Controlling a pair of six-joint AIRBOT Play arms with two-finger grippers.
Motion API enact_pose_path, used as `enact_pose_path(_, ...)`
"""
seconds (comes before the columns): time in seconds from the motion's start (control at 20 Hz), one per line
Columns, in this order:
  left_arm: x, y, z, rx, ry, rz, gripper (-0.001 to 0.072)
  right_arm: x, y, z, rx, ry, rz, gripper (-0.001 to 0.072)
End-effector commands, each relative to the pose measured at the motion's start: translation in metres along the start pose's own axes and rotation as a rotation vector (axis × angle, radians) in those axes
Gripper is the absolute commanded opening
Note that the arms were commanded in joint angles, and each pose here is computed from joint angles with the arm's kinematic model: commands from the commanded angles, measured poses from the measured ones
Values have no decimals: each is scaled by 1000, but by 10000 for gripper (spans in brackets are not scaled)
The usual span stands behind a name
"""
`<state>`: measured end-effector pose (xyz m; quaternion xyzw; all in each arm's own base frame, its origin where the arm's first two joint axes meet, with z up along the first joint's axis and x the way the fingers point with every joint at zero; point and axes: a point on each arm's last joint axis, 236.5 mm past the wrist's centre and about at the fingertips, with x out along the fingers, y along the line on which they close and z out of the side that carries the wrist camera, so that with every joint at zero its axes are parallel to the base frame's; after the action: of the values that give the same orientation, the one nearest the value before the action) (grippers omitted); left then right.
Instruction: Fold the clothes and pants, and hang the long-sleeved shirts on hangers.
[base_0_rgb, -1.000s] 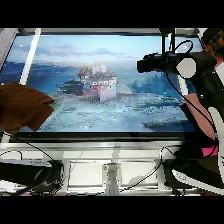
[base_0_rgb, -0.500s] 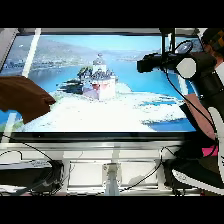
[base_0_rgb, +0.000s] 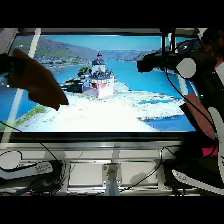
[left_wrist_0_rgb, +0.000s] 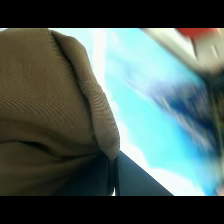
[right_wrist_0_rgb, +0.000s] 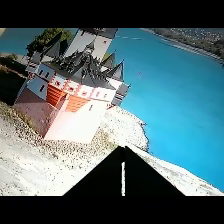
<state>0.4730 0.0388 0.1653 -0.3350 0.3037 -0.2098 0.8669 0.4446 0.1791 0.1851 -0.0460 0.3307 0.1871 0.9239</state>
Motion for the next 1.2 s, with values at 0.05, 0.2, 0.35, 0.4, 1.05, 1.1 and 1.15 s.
enact_pose_path(0.05,73,-104,-73,147,216,-167,19,-1,-12,14,-35,-59,-48,17)
enact_pose_path(0.2,109,-158,-128,255,324,-226,19,-2,-29,19,-12,-78,-77,17)
enact_pose_path(0.35,134,-199,-185,336,429,-285,51,-5,-60,16,41,-74,-127,17)
enact_pose_path(0.4,139,-210,-204,348,468,-309,223,-6,-71,14,71,-69,-143,17)
enact_pose_path(1.05,153,-152,-221,497,557,-138,703,36,-37,-66,327,241,56,525)
enact_pose_path(1.1,153,-146,-213,489,537,-124,703,50,-29,-74,404,277,86,525)
enact_pose_path(1.15,153,-141,-207,481,522,-112,703,64,-22,-84,460,314,114,525)
